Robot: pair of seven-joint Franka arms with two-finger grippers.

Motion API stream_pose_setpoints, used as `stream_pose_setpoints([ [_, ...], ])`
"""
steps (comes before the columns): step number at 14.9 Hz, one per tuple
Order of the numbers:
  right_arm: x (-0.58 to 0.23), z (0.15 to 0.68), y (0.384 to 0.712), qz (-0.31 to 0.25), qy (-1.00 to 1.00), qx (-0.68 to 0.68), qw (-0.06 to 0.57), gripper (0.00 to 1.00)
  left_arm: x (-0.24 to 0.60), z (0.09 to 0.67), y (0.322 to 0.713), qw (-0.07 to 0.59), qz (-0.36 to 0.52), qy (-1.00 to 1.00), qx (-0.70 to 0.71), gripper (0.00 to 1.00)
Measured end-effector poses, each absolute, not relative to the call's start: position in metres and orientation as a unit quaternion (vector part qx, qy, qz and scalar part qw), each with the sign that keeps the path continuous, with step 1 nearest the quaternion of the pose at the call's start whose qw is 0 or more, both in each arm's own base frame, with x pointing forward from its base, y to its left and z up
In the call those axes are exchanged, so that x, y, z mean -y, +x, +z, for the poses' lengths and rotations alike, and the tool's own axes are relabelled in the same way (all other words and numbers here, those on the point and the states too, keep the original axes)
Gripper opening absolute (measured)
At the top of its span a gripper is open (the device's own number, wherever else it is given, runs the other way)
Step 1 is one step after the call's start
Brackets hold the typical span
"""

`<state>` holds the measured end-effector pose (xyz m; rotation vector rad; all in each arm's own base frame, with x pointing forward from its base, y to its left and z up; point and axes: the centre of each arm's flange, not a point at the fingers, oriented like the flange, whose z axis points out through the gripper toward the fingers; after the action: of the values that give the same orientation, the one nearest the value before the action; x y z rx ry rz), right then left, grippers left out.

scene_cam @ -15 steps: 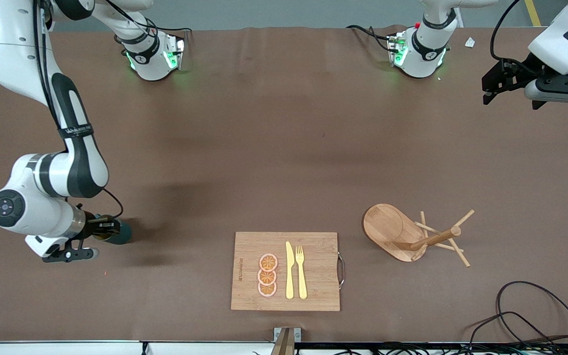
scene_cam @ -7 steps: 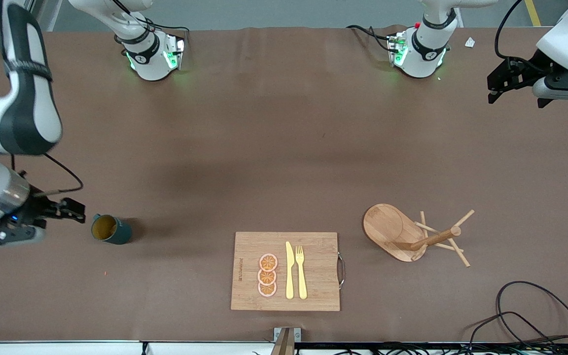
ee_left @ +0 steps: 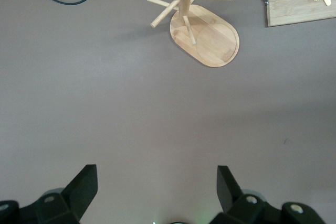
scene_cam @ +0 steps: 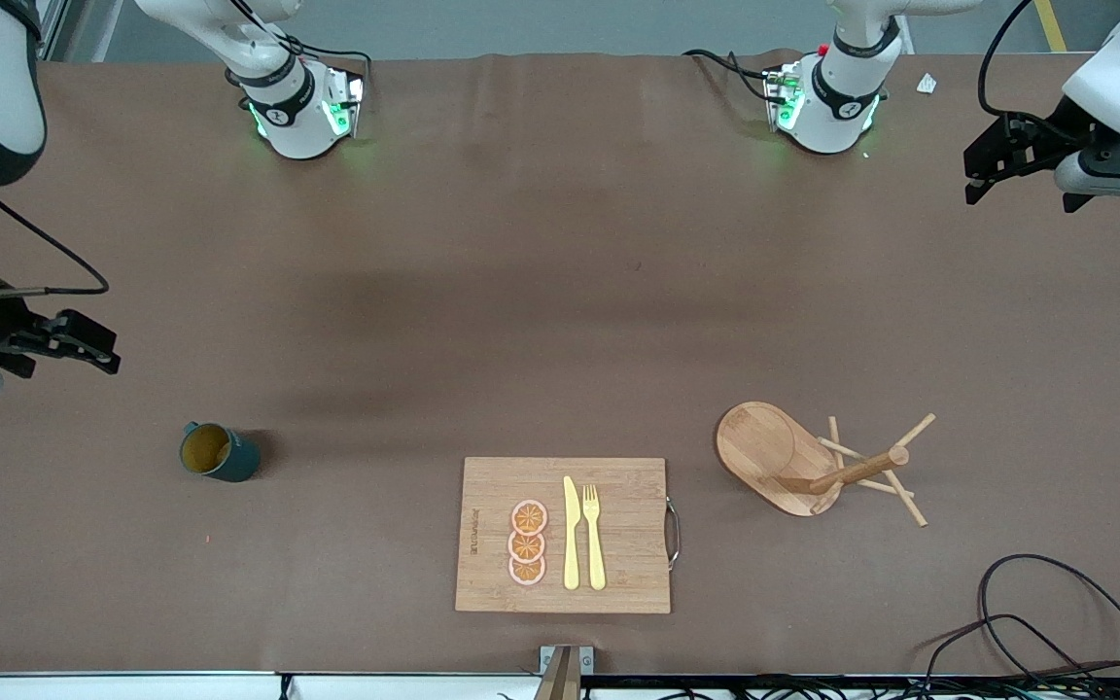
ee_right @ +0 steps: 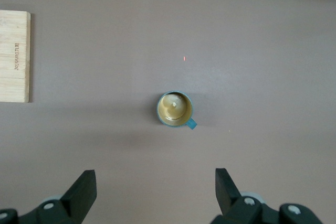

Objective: Transfer cup from left to right arm and place

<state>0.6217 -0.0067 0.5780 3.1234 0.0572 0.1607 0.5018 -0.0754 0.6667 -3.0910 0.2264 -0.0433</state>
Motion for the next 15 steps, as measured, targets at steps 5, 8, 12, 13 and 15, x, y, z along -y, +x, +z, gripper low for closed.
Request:
stream_pose_setpoints([
  [5,0.008,0.614,0.583,0.055,0.998,-0.016,0.006,1.0,0.075,0.669,0.502,0.021,-0.017,-0.997,-0.073,1.0],
  [8,0.009,0.623,0.565,0.055,0.998,-0.015,0.005,1.0,0.077,0.669,0.503,0.021,-0.018,-0.997,-0.074,1.0],
  [12,0.014,0.623,0.55,0.052,0.999,-0.01,0.005,1.0,0.077,0.668,0.504,0.02,-0.021,-0.997,-0.075,1.0],
  [13,0.014,0.625,0.548,0.055,0.998,-0.01,0.005,1.0,0.078,0.668,0.505,0.02,-0.022,-0.997,-0.075,1.0],
  [15,0.012,0.629,0.546,0.056,0.998,-0.011,0.005,1.0,0.079,0.668,0.506,0.02,-0.025,-0.997,-0.076,1.0],
])
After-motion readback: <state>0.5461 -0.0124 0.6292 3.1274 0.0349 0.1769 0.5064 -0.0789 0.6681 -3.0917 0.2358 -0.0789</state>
